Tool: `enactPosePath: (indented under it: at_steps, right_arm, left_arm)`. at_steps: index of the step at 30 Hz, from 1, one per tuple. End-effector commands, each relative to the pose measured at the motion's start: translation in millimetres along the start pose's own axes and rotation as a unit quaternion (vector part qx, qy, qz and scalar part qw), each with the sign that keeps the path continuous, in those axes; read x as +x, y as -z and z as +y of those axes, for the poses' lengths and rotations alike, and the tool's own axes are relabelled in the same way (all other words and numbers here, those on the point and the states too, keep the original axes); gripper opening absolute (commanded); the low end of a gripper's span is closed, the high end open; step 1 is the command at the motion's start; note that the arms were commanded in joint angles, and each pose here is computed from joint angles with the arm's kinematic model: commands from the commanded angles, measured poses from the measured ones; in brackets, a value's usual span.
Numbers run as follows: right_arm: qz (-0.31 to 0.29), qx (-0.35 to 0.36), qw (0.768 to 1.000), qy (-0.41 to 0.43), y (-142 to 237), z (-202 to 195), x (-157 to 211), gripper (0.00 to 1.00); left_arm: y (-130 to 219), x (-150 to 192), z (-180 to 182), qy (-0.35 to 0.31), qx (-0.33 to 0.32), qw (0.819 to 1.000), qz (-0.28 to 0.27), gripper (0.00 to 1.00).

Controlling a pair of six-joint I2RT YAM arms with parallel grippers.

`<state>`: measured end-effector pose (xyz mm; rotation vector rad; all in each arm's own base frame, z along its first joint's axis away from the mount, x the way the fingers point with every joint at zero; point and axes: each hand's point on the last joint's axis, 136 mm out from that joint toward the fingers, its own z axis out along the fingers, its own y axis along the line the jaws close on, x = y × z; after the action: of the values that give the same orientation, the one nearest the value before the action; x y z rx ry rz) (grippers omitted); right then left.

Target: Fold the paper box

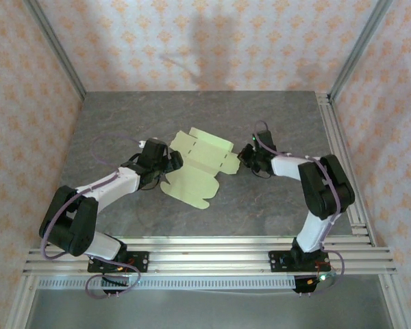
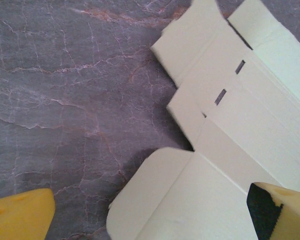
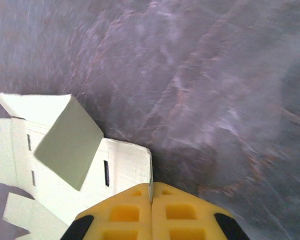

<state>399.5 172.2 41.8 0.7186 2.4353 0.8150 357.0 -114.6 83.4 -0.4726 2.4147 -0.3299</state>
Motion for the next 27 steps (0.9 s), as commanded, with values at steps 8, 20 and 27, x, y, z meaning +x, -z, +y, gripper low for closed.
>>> enactPosePath:
  at_steps: [8,20,27]
  right_arm:
    - [-0.233,-0.047,0.961,-0.143,45.2,4.8,-20.5,0.0]
    - [-0.244,-0.06,0.963,0.095,92.7,42.8,-26.0,0.77]
    - [-0.136,-0.045,0.96,0.241,94.3,58.2,-26.6,0.86]
  left_arm:
    - [3.9,-15.5,-32.5,-0.002,0.028,0.999,-0.019,1.0]
    - [-3.9,-11.4,-50.1,0.008,0.059,0.998,-0.005,1.0]
    - [-20.0,-2.3,-119.0,0.029,0.159,0.985,0.061,0.9]
